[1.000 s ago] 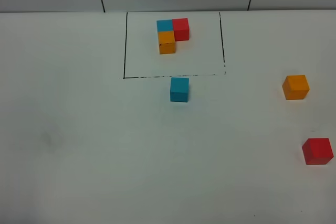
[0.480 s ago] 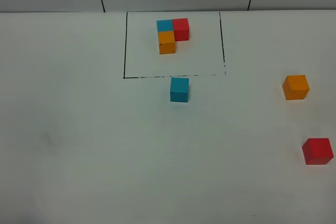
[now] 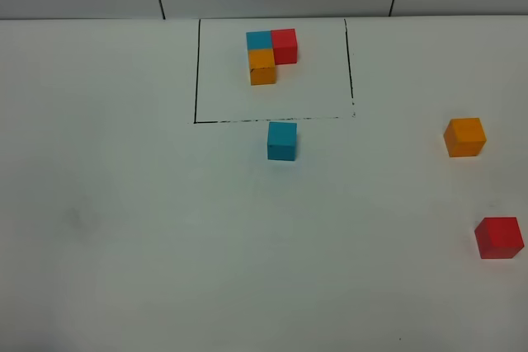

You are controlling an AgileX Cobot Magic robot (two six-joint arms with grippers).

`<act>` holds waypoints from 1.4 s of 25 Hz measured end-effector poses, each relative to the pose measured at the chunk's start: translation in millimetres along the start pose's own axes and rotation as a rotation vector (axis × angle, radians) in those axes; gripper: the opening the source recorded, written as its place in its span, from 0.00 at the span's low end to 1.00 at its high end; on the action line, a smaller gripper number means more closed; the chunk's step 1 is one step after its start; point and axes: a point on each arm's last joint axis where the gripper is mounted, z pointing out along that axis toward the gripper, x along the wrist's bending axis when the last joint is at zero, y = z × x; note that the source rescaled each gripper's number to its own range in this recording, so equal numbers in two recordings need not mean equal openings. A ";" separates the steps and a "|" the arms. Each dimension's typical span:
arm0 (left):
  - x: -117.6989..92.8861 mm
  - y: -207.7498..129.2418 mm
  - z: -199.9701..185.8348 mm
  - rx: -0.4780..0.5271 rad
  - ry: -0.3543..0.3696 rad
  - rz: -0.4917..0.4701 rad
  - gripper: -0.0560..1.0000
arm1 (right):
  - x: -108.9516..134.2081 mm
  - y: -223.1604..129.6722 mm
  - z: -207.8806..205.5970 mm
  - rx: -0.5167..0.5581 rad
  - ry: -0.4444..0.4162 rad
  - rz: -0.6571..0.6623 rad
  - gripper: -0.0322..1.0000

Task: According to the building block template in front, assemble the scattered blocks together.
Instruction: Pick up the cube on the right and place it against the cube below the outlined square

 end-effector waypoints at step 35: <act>0.0 0.0 0.0 0.000 0.000 0.000 0.77 | 0.0 0.0 0.0 0.000 0.000 0.000 0.74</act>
